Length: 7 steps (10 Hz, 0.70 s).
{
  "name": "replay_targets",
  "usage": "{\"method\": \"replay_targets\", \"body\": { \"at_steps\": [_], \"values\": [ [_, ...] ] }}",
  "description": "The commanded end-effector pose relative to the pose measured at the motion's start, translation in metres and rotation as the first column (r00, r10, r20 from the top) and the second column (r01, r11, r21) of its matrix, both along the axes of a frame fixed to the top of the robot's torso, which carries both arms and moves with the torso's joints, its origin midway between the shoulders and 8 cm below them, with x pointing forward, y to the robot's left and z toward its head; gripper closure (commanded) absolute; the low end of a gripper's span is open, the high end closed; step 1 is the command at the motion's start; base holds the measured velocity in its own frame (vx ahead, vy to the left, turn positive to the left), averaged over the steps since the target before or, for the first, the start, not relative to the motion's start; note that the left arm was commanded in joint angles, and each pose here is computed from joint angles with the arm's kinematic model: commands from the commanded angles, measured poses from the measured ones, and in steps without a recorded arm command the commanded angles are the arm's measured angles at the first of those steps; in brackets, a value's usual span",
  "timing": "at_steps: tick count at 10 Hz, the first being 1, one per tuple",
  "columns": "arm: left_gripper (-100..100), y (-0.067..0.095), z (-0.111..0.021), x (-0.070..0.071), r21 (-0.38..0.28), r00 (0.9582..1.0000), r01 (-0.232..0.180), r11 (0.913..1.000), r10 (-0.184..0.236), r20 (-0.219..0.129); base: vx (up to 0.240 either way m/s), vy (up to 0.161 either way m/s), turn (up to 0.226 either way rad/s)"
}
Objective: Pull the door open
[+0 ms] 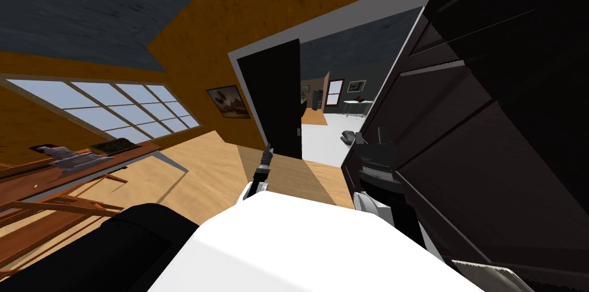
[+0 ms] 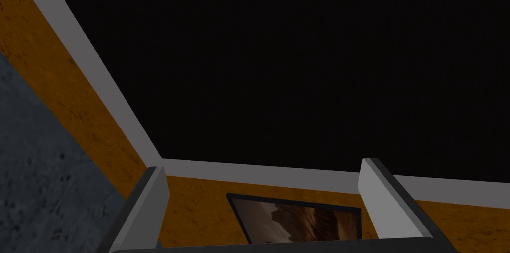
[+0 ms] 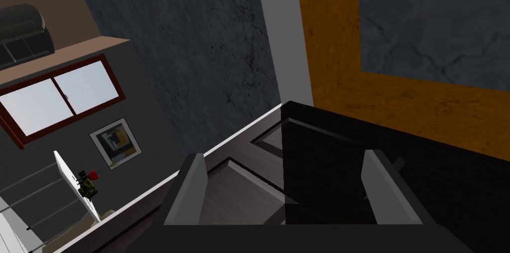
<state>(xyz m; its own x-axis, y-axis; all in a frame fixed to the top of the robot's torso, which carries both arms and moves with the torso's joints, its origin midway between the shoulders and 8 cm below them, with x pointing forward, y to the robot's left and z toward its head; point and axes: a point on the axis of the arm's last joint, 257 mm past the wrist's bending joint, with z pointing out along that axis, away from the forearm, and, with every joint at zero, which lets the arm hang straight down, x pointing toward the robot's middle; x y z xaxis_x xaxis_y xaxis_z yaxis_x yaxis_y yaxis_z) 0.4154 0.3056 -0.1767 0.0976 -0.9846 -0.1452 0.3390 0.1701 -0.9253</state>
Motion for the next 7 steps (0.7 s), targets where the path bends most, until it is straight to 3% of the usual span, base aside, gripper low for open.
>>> {"method": "replay_targets", "body": {
  "at_steps": [1, 7],
  "values": [
    [-100, 0.002, -0.013, 0.001, -0.009, 0.9998, 0.004, 0.9999, -0.004, -0.017, 0.106, -0.031, -0.051],
    [-100, 0.008, -0.056, 0.005, -0.042, 0.9966, 0.013, 0.999, -0.016, -0.081, 0.109, -0.035, -0.061]
  ]
}}
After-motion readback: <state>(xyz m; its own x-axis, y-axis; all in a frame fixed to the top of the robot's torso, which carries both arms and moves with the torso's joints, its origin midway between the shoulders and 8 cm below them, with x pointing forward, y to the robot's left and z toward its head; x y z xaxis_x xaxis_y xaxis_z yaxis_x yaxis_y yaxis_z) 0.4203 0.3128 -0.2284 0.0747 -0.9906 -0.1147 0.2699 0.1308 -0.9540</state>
